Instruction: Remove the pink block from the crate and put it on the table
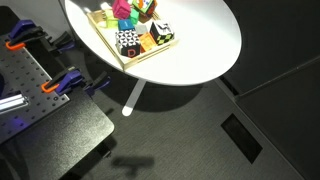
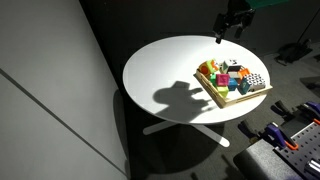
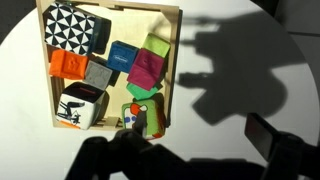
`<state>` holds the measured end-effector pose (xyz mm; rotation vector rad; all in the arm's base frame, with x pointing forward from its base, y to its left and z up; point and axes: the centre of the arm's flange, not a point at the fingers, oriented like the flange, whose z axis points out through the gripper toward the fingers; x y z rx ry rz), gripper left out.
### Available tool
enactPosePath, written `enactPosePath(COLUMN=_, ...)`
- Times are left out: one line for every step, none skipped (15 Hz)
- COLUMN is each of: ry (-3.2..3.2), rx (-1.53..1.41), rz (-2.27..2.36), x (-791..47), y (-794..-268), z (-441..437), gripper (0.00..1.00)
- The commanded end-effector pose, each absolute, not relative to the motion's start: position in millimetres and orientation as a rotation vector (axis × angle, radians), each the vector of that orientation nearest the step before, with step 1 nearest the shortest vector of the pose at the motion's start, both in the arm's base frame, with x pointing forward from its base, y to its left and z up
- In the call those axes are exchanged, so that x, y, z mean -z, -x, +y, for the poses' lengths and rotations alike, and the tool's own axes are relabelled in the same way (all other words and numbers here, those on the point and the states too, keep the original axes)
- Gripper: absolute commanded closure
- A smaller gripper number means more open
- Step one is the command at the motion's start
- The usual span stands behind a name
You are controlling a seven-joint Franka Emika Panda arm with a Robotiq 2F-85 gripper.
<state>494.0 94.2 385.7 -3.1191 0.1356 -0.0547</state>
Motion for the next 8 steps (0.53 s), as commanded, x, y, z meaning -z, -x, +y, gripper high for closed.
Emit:
enactPosePath(ry=3.11, rx=-0.092, rz=0.202, x=-368.3, y=-524.9, z=90.3, gripper=0.0)
enactPosePath(ry=3.112, rx=-0.106, rz=0.206, x=-359.8, y=-528.7, z=87.9, gripper=0.0)
enactPosePath(ry=3.111, rx=-0.116, rz=0.212, x=-352.4, y=-531.9, z=85.8, gripper=0.0)
enactPosePath(ry=3.109, rx=-0.118, rz=0.219, x=-343.9, y=-534.5, z=83.4, gripper=0.0)
enactPosePath(ry=3.108, rx=-0.122, rz=0.225, x=-337.8, y=-536.8, z=81.5, gripper=0.0)
enactPosePath(ry=3.107, rx=-0.125, rz=0.233, x=-330.0, y=-538.0, z=79.4, gripper=0.0)
enactPosePath(ry=3.106, rx=-0.127, rz=0.238, x=-324.0, y=-539.0, z=77.7, gripper=0.0)
enactPosePath(ry=3.106, rx=-0.126, rz=0.245, x=-317.3, y=-539.0, z=75.9, gripper=0.0)
